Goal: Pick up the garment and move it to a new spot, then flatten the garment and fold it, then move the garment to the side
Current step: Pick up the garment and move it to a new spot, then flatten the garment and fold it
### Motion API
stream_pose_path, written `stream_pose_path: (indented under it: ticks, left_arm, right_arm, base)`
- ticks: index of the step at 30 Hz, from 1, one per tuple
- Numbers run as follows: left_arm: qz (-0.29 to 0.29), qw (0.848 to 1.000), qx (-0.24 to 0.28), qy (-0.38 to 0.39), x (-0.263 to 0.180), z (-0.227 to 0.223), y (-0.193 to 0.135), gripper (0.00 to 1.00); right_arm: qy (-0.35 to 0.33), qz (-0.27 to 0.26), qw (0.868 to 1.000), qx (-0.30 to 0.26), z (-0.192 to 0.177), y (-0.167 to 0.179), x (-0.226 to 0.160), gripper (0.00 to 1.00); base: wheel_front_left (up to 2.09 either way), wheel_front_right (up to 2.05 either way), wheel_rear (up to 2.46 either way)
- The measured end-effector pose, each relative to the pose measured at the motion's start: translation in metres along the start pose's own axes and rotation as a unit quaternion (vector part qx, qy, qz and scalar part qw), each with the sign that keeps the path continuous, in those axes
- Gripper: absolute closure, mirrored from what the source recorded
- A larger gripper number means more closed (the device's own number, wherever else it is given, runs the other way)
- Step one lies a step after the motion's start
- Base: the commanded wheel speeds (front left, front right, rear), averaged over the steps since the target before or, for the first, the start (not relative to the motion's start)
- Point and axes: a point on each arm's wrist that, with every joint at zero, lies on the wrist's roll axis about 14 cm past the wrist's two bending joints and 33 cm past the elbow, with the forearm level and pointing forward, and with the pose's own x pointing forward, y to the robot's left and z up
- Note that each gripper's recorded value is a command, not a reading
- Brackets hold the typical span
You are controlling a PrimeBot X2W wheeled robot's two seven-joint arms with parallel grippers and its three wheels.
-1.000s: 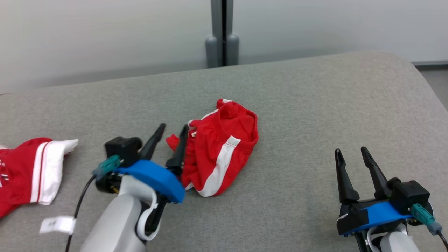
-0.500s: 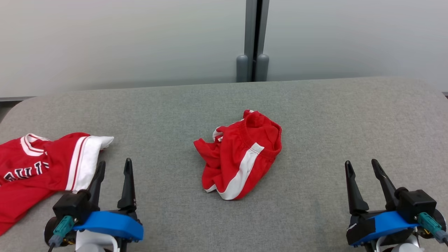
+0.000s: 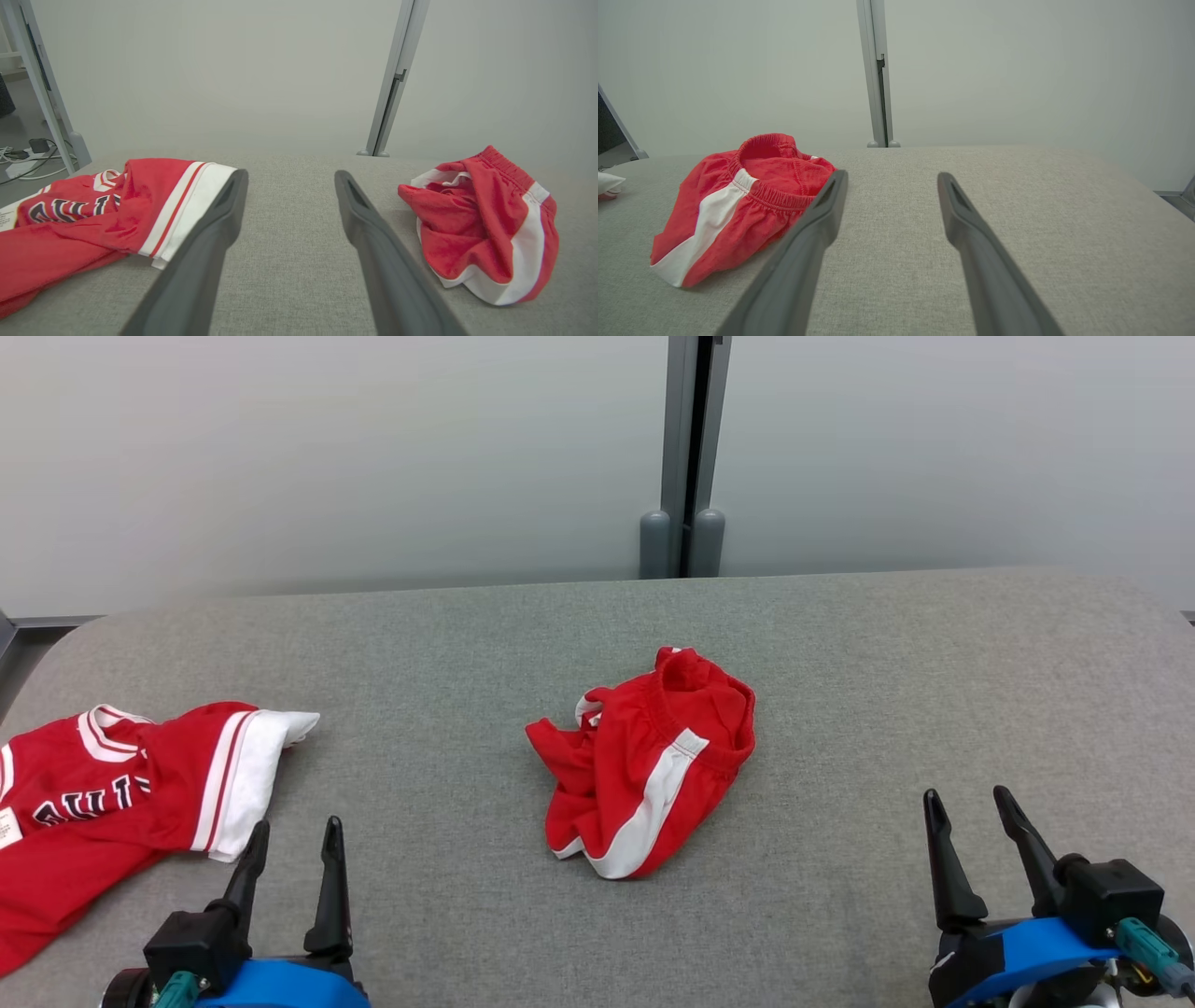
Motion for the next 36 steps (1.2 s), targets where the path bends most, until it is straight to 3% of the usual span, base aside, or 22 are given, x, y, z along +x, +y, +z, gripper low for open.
stream_pose_path:
  ticks: [24,28,29,36]
  left_arm:
    - [-0.015,0.999,-0.014,0.029,0.008,-0.011,-0.010,0.00]
    - [-0.056,0.997,-0.015,0.058,0.028,-0.006,-0.031,0.00]
    - [-0.102,0.989,-0.018,0.106,0.039,-0.013,-0.053,0.00]
    - [-0.219,0.958,0.018,0.187,0.095,0.004,-0.113,0.00]
  right_arm:
    - [0.007,-0.007,1.000,0.008,-0.007,-0.004,-0.003,0.00]
    - [0.008,-0.008,1.000,0.009,-0.008,-0.005,0.000,0.00]
    - [0.010,-0.011,1.000,0.011,-0.010,-0.006,0.002,0.00]
    - [0.019,-0.002,1.000,0.017,-0.018,-0.001,0.014,0.00]
  base:
    - [0.00,0.00,0.00]
    - [0.00,0.00,0.00]
    - [0.00,0.00,0.00]
    - [0.00,0.00,0.00]
